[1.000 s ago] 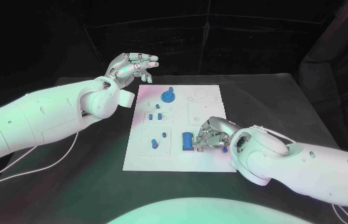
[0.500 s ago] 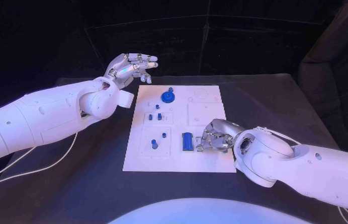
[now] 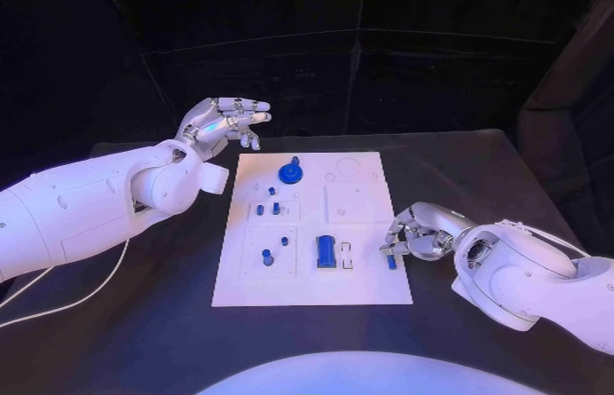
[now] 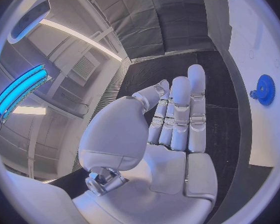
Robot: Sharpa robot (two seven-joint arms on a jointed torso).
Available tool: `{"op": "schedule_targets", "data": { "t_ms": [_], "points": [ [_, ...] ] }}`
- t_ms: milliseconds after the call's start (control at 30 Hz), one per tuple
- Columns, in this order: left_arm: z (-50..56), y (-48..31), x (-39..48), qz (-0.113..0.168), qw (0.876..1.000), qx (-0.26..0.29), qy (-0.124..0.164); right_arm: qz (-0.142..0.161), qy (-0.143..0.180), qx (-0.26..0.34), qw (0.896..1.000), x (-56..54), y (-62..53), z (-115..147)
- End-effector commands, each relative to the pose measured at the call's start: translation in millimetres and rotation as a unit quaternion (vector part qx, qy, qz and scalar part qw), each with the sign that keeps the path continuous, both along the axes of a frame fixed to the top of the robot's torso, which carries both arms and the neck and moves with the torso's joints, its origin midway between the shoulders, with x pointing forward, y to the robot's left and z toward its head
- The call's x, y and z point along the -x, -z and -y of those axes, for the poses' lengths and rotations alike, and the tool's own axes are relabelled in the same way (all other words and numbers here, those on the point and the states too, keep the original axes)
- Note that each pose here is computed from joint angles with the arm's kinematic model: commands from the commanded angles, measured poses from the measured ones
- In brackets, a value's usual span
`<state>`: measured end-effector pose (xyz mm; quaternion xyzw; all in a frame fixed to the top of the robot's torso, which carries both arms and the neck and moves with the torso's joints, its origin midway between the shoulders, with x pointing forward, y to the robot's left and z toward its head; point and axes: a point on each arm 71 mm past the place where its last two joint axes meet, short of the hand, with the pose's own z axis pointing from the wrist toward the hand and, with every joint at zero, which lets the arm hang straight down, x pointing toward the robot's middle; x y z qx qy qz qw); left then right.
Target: Assemble the parts on the task board
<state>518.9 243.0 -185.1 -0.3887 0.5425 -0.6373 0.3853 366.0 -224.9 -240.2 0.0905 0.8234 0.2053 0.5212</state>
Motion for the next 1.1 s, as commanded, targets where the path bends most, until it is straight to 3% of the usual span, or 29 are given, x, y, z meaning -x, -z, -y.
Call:
{"op": "schedule_targets", "data": {
  "t_ms": [33,400,1100],
  "points": [
    [1.0,-1.3,0.3,0.001,1.0,0.004,0.005,-0.004,-0.006,0.024,1.0,-0.5,0.5,10],
    [1.7,-0.9,0.1,0.001,1.0,0.004,0.007,-0.012,-0.004,0.077,0.997,-4.4,6.0,17],
    [2.2,1.1,0.4,-0.002,1.0,0.004,0.01,-0.021,-0.039,0.117,0.992,-13.1,20.1,-7]
  ]
}}
